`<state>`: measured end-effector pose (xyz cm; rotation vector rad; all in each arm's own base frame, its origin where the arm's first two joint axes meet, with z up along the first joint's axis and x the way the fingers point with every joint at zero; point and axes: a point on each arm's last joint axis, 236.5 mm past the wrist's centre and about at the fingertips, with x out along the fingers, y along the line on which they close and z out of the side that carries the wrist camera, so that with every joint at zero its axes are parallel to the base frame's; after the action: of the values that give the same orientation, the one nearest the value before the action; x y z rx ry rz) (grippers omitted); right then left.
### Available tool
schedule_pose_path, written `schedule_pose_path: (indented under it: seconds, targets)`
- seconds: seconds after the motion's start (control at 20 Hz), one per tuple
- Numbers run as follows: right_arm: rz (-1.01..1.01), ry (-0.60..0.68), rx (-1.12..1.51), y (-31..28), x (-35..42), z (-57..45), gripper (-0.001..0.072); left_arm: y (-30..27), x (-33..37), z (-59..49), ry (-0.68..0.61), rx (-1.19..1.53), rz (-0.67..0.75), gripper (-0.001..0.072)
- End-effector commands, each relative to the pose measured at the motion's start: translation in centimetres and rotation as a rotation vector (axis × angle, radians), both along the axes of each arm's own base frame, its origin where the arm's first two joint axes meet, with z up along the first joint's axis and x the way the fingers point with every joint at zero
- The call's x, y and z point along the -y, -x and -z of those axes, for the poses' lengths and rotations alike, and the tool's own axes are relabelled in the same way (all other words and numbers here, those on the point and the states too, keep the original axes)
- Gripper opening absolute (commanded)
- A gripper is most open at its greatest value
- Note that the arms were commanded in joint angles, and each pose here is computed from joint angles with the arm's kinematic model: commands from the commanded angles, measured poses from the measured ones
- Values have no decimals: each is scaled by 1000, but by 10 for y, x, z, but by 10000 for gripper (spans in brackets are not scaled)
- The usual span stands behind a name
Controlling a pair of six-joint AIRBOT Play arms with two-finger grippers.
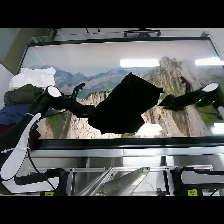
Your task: Fold the shirts.
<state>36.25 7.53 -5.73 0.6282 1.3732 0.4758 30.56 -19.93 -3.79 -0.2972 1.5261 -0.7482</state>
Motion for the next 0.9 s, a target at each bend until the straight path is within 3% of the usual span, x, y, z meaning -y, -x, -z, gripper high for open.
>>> schedule_pose_path:
  seconds: [0.0, 0.15, 0.3, 0.4, 0.45, 0.5, 0.55, 0.6, 0.7, 0.75, 0.8, 0.85]
  targets:
    - [-36, -30, -24, 33, -50, 38, 467, 3, -10, 27, -103, 43, 28, 712]
    - [-103, -51, -52, 42, -93, 56, 465, -17, -10, 34, -113, 107, -28, 700]
    - [-158, -79, -84, 56, -122, 64, 459, -5, 1, 47, -67, 5, -35, 693]
    - [-184, -81, -84, 61, -128, 63, 253, 6, 2, 58, -60, -58, -12, 690]
    - [-188, -84, -88, 62, -129, 62, 225, 8, 2, 63, -63, -75, -9, 556]
    - [-191, -89, -93, 64, -129, 61, 209, 10, 2, 66, -65, -86, -2, 367]
    - [-194, -91, -93, 64, -129, 60, 31, 12, 2, 69, -65, -92, 3, 254]
    - [-195, -91, -90, 64, -129, 59, 17, 12, 2, 70, -65, -97, 5, 210]
    - [-193, -91, -75, 62, -129, 55, 17, 12, 2, 71, -65, -97, 5, 213]
    - [-193, -92, -65, 61, -129, 51, 17, 13, 2, 71, -65, -98, 7, 142]
    - [-197, -92, -54, 60, -129, 47, 16, 13, 2, 70, -63, -99, 11, 22]
    - [-199, -95, -43, 59, -128, 42, 16, 13, 3, 67, -58, -101, 18, 22]
